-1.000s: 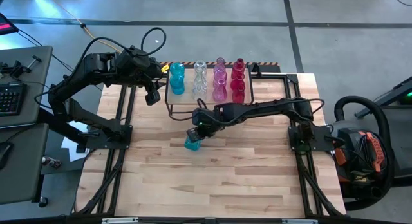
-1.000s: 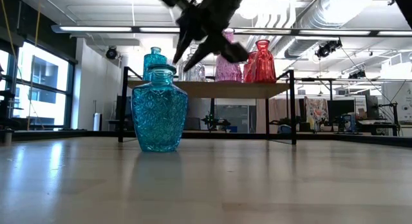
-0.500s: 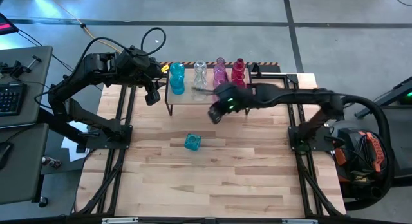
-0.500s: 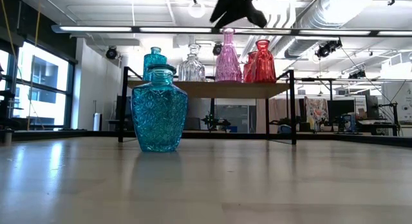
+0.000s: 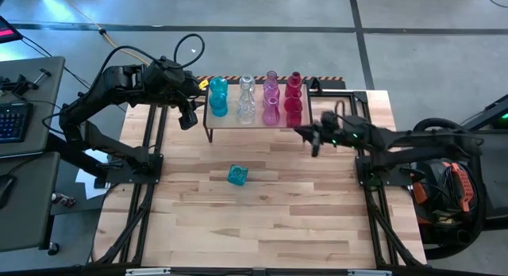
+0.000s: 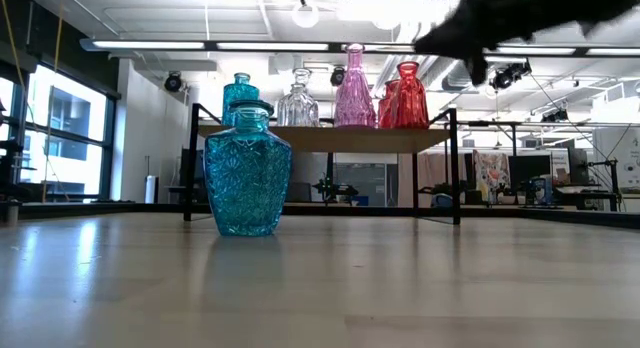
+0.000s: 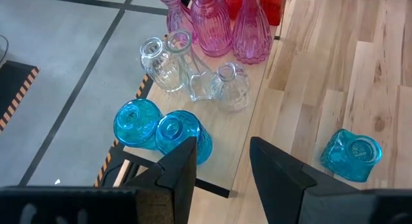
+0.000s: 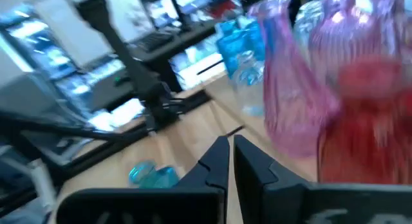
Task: Sort vases onto shelf
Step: Put the blue vase on the shelf aligned with the other blue vase
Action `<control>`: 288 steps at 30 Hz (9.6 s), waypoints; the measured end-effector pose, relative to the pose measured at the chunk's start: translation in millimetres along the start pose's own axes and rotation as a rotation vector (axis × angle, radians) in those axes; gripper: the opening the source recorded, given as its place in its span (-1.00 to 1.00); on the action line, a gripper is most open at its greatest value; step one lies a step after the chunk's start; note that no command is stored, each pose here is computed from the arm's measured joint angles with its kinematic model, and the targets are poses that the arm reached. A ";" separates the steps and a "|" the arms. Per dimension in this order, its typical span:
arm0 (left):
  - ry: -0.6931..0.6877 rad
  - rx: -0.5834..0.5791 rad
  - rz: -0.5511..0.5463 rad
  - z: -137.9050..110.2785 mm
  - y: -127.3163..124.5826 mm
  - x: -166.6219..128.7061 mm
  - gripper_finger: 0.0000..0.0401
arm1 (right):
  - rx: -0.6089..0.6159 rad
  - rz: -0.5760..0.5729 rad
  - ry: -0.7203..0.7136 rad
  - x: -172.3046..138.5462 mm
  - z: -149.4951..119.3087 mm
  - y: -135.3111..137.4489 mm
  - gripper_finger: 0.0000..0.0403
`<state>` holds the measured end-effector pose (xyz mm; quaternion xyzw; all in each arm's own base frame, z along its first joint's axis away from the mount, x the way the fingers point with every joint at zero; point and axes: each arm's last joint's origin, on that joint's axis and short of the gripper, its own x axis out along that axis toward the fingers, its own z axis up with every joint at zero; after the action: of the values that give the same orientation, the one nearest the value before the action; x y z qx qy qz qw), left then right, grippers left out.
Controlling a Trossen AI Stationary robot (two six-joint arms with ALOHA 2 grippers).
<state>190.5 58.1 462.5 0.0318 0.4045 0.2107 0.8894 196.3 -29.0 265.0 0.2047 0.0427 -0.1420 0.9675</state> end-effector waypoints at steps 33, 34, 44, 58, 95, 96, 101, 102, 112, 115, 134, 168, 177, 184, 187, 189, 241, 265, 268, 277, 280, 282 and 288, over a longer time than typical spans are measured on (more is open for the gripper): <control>0.000 0.000 -0.001 0.0 -0.1 0.0 -0.32 | 0.063 0.174 0.182 -56.3 -118.9 -48.2 -1.00; 0.000 0.000 -0.001 0.0 -0.1 0.0 -0.32 | 0.061 0.169 0.192 -56.4 -119.9 -48.7 -1.00; 0.000 0.000 -0.001 0.0 -0.1 0.0 -0.32 | 0.058 0.155 0.220 -56.7 -122.7 -50.0 -1.00; -0.007 0.025 0.001 0.7 0.0 -0.1 -0.32 | 0.059 0.154 0.220 -56.8 -122.8 -50.1 -1.00; 0.477 -0.076 -0.273 1.6 -117.8 144.1 -0.32 | 0.056 0.153 0.223 -56.8 -123.3 -50.3 -1.00; 0.475 -0.082 -0.281 -1.0 -124.1 146.4 -0.32 | 0.056 0.153 0.223 -56.8 -123.3 -50.3 -1.00; 0.441 -0.075 -0.312 -7.7 -151.2 147.4 -0.32 | 0.056 0.153 0.223 -56.8 -123.3 -50.3 -1.00; 0.441 -0.074 -0.315 -9.7 -155.4 148.1 -0.32 | 0.056 0.152 0.223 -56.8 -123.3 -50.3 -1.00; 0.430 -0.048 -0.332 -14.9 -179.8 148.3 -0.32 | 0.056 0.152 0.223 -56.8 -123.3 -50.3 -1.00; 0.449 -0.045 -0.340 -16.9 -190.0 157.1 -0.32 | 0.056 0.152 0.223 -56.8 -123.3 -50.3 -1.00; 0.494 -0.024 -0.293 -23.1 -205.2 184.2 0.03 | 0.055 0.147 0.233 -56.9 -124.3 -50.8 -1.00; 0.590 -0.043 -0.231 -28.2 -191.6 210.4 -0.85 | 0.055 0.142 0.243 -57.1 -125.3 -51.3 -1.00; 0.616 -0.080 -0.233 -26.8 -179.9 211.7 -0.78 | 0.055 0.142 0.243 -57.1 -125.3 -51.3 -1.00; 0.640 -0.109 -0.248 -26.1 -170.5 215.4 -0.82 | 0.055 0.142 0.243 -57.1 -125.3 -51.3 -1.00; 0.640 -0.119 -0.255 -22.4 -163.8 208.2 -0.85 | 0.055 0.142 0.243 -57.1 -125.3 -51.3 -1.00; 0.618 -0.125 -0.257 -16.2 -157.7 200.3 -0.85 | 0.055 0.142 0.243 -57.1 -125.3 -51.3 -1.00; 0.417 -0.180 -0.040 25.5 -41.5 84.8 -0.82 | 0.054 0.134 0.259 -57.3 -126.8 -52.0 -1.00; 0.377 -0.198 -0.004 -16.5 -18.7 41.6 -0.83 | 0.053 0.134 0.260 -57.4 -126.9 -52.1 -1.00; 0.403 -0.175 -0.028 -12.9 -18.5 51.1 -0.83 | 0.053 0.134 0.260 -57.4 -126.9 -52.1 -1.00; 0.428 -0.079 -0.043 8.8 -20.6 77.1 -0.83 | 0.053 0.134 0.260 -57.4 -127.0 -52.1 -1.00; 0.446 -0.059 -0.038 11.3 -22.2 85.2 -0.83 | 0.053 0.134 0.260 -57.4 -127.0 -52.1 -1.00; 0.461 -0.053 -0.039 11.8 -23.2 89.7 -0.83 | 0.053 0.134 0.260 -57.4 -126.9 -52.1 -1.00; 0.491 -0.022 -0.020 13.7 -25.8 103.3 -0.83 | 0.053 0.134 0.260 -57.3 -126.9 -52.1 -1.00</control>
<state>269.9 77.6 392.8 -0.0343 0.6064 0.2076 0.7668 123.2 -8.1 137.3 0.2494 0.1500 -0.0505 0.9554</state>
